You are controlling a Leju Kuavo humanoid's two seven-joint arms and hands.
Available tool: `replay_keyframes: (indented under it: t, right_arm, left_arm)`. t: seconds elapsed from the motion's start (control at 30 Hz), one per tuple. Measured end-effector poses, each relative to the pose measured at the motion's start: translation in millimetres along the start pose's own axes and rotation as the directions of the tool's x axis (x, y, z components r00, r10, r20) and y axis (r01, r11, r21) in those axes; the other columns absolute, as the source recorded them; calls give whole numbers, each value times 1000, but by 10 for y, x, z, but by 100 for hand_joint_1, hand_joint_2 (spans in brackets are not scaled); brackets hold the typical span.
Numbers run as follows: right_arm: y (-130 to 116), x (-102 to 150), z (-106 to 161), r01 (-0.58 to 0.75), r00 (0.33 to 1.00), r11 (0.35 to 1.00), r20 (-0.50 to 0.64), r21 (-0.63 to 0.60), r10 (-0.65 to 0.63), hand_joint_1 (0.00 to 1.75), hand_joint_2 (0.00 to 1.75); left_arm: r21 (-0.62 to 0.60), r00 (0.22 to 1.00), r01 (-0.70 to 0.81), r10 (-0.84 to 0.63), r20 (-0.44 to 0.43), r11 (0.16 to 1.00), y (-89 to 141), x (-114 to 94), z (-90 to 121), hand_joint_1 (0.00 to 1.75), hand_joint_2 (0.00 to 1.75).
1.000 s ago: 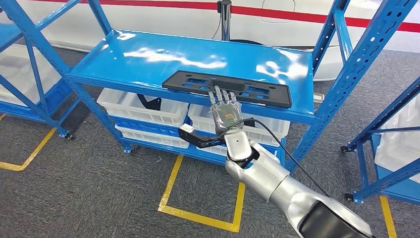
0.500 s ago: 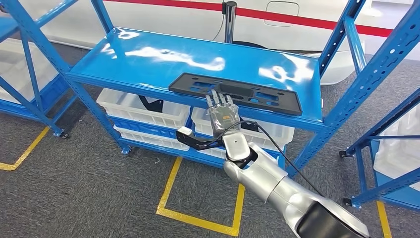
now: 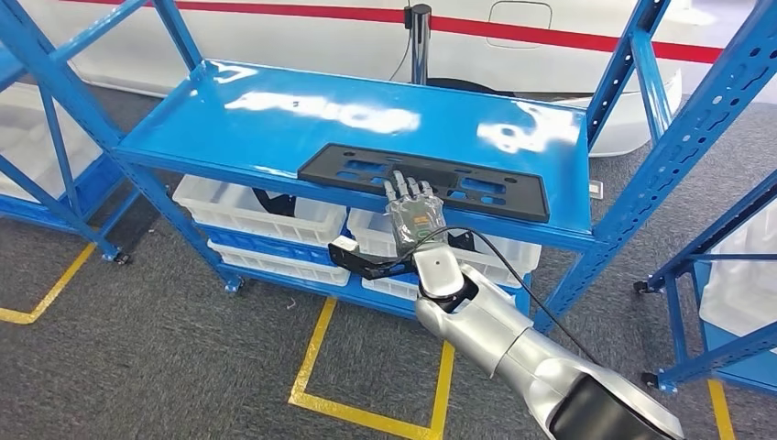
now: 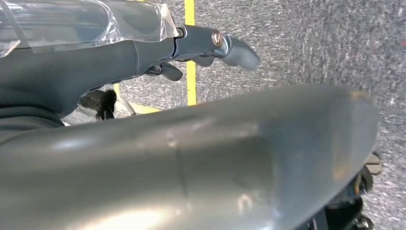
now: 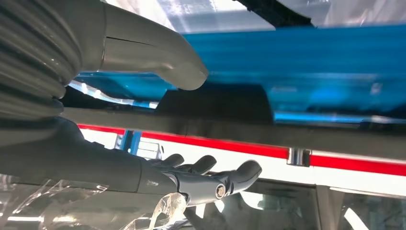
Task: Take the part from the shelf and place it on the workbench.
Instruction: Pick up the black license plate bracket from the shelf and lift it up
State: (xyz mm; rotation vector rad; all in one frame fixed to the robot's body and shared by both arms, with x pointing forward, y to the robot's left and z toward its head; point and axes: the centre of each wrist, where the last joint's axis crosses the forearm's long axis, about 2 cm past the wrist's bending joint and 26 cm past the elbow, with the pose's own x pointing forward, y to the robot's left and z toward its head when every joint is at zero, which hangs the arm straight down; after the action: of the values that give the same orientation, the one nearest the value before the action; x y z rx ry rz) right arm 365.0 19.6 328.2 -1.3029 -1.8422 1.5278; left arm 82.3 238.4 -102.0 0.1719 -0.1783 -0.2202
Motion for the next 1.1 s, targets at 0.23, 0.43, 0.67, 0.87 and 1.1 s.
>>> replay_keyframes:
  t: [0.23, 0.43, 0.67, 0.87, 1.1]
  right_arm:
    - [39, 0, 5, 2, 1000, 999, -7, 33, -2, 0, 175]
    - [36, -3, -5, 4, 1000, 999, -12, 40, -3, 0, 175]
    - [86, -8, 12, 7, 1000, 998, -20, 57, -6, 0, 175]
    - [98, -7, 13, 8, 1000, 998, -23, 67, -6, 0, 175]
    - [74, 3, -1, 17, 999, 995, -45, 94, -13, 0, 175]
  left_arm:
    - [-2, 1000, 1, -1, -4, 1000, -9, -27, 1, 0, 0]
    - [0, 1000, 1, -1, -3, 1000, -1, -28, -1, 0, 0]
    - [-3, 1000, 0, 0, -5, 1000, -5, -32, 0, 0, 0]
    - [-1, 1000, -1, 1, -6, 1000, 1, -35, -2, 0, 0]
    - [1, 1000, -10, 10, -9, 1000, 1, -44, -3, 0, 0]
